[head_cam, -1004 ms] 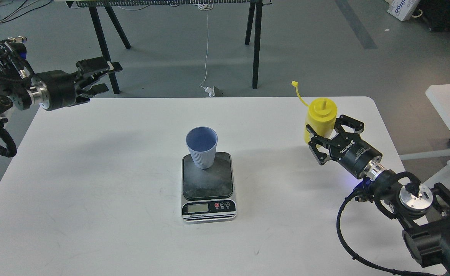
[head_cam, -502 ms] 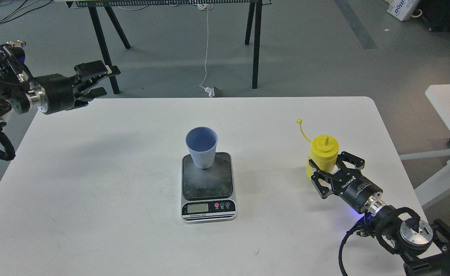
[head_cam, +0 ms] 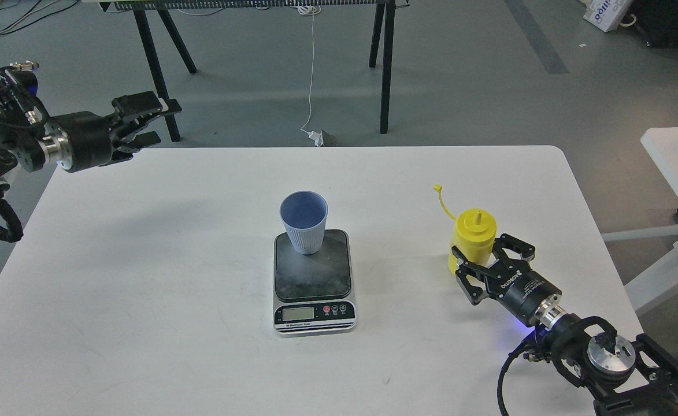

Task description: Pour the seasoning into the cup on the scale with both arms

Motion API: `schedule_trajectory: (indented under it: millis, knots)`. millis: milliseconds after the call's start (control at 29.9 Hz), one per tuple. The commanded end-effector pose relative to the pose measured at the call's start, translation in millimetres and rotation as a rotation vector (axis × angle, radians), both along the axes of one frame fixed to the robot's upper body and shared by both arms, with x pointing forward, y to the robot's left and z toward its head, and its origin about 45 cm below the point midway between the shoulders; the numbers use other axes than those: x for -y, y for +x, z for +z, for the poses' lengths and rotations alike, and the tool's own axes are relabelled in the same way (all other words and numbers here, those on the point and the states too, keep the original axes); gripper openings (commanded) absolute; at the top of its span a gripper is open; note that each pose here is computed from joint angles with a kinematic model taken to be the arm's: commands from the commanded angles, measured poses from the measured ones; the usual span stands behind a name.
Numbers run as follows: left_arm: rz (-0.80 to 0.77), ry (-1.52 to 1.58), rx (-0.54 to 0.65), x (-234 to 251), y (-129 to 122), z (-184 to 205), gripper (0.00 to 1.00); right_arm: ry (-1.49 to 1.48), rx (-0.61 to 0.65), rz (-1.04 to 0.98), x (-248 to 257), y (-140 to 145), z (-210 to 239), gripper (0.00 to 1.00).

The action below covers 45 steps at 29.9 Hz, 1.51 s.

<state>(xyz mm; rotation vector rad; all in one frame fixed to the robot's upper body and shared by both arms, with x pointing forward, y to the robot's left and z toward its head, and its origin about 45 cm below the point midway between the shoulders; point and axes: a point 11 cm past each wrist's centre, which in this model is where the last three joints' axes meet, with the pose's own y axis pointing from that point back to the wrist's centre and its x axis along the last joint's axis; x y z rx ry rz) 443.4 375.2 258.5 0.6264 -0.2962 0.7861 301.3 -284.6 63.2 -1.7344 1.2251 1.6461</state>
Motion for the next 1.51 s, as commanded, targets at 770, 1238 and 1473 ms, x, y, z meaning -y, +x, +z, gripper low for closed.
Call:
schedule_trajectory:
  millis: [770,1238,1473]
  knots:
    - [-0.002,0.001,-0.002,1,0,-1,0.99,-0.029,-0.052,-0.012,28,-47,-9,0.84]
    - [-0.004,-0.020,0.002,6,1,0,0.99,-0.146,0.021,0.007,81,-68,37,0.87]
    - [0.002,-0.045,0.026,6,4,9,0.99,-0.243,0.120,-0.010,115,-40,79,0.92]
